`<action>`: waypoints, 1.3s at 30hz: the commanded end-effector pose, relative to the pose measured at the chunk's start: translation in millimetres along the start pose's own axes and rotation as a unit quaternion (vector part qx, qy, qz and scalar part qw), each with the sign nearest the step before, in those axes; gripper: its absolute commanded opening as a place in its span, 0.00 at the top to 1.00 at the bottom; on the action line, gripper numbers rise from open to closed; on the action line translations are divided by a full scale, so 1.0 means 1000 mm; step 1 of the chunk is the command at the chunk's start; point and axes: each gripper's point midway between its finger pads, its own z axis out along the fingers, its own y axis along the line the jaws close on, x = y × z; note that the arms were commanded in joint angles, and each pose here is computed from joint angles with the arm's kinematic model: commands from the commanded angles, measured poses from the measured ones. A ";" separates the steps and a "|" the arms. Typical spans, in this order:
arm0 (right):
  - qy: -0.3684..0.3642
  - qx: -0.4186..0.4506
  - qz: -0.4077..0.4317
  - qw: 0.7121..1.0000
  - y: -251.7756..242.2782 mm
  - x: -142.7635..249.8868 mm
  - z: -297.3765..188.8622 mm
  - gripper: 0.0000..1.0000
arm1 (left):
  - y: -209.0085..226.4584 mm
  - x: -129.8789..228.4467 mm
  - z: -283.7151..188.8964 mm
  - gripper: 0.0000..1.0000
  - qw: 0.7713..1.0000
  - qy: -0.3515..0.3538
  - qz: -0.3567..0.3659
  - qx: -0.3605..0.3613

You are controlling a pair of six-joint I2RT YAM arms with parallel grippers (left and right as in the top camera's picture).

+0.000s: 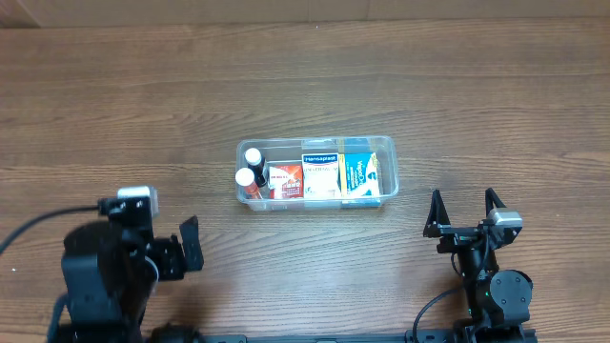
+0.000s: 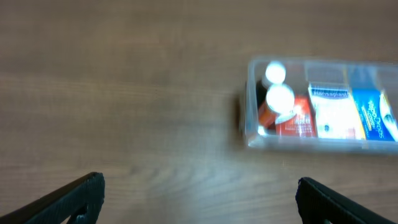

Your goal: Pack container

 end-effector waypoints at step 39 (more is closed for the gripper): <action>-0.002 -0.001 -0.002 1.000 0.000 0.002 0.000 0.00 | 0.002 0.032 0.101 0.00 0.948 -0.316 0.039 0.025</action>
